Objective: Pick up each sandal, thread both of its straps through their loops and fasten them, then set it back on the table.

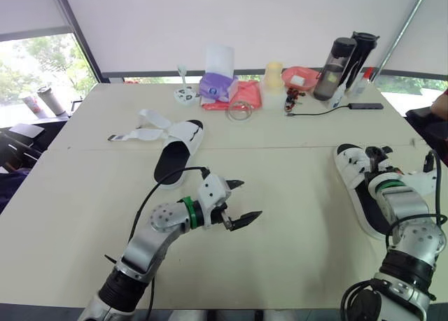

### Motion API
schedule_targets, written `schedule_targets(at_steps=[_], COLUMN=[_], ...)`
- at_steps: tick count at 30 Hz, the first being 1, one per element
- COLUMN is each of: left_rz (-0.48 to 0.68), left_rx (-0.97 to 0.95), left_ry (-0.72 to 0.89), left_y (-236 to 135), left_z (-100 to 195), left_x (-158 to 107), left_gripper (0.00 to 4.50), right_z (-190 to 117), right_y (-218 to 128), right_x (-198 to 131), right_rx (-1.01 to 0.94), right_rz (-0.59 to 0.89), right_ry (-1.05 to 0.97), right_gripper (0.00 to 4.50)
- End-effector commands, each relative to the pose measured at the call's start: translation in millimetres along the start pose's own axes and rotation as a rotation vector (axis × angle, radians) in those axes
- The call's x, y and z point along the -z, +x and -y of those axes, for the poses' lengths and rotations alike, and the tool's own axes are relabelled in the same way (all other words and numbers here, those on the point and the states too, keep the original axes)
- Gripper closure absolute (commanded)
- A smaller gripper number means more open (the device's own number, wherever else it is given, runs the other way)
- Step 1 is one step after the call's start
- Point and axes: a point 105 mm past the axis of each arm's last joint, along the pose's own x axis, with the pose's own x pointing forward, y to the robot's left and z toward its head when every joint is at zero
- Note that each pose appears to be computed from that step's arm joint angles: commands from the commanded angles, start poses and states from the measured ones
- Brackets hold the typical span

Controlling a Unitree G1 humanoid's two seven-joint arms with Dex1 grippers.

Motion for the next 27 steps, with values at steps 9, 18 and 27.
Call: schedule_targets(at_steps=[9, 18, 27], left_rz=[0.034, 0.015, 0.085], left_rx=[0.001, -0.186, -0.603], left_ry=[0.014, 0.014, 0.037], left_y=[-1, -14, -46], left_z=[-6, -28, -85], left_x=[-8, -1, -15], left_gripper=[0.00, 0.00, 0.00], right_z=[-4, -27, -28], right_y=[-24, -109, -156], right_x=[2, 28, 56], right_rx=[-0.075, -0.471, -0.672], right_rz=[-0.026, -0.253, -0.600], right_ry=[-0.079, -0.245, -0.548], right_gripper=[0.03, 0.03, 0.03])
